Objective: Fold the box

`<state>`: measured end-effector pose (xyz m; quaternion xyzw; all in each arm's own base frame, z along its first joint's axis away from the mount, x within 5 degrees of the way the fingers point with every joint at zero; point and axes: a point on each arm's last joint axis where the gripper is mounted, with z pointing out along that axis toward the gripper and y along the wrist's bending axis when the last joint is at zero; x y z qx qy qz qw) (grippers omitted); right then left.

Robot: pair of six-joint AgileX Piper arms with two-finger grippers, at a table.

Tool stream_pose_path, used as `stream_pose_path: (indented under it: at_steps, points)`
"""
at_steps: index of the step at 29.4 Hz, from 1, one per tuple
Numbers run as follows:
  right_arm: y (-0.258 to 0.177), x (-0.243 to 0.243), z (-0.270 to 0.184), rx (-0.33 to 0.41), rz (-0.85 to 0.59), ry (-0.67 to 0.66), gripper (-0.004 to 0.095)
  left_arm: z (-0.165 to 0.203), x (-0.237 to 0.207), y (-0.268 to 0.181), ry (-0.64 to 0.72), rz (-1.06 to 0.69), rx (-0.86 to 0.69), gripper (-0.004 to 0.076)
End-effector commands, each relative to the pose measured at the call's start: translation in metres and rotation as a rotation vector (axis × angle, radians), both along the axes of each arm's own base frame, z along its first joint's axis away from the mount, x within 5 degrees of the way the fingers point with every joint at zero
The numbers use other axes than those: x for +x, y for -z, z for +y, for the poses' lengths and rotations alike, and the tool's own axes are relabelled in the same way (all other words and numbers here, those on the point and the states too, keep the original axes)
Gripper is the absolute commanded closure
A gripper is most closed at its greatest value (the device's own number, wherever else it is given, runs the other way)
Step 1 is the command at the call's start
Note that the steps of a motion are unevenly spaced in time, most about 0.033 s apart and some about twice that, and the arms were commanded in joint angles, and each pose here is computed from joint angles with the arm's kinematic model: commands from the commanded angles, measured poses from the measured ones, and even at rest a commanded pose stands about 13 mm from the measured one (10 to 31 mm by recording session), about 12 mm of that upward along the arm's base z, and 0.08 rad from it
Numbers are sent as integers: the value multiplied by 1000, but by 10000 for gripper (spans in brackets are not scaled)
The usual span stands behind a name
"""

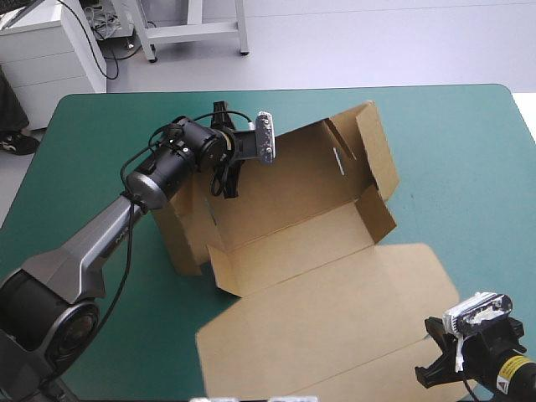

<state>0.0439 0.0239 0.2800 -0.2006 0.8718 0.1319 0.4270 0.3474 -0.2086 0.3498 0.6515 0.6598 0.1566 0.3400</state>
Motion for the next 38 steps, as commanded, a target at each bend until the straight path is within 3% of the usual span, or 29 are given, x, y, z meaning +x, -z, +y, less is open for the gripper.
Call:
stream_pose_path:
  at_steps: [1, 7, 16, 30, 34, 38]
  points:
    - [-12, 3, 2, 33, -73, -2, 923, -2, -8, -40, 50, -197, -32, 731]
    - [-13, 4, 2, 38, -81, -3, 923, -12, -23, -35, 80, -142, 58, 731]
    - [-15, 5, 3, 53, -103, -4, 923, -23, -70, -26, 218, -313, 204, 731]
    - [-15, 5, 3, 53, -103, -4, 923, -14, -73, 12, 182, -548, 128, 731]
    - [-15, 5, 3, 53, -103, -4, 923, -16, -73, 11, 107, -541, -10, 731]
    - [-15, 5, 3, 51, -104, -4, 923, -12, -66, 9, 9, -606, -34, 731]
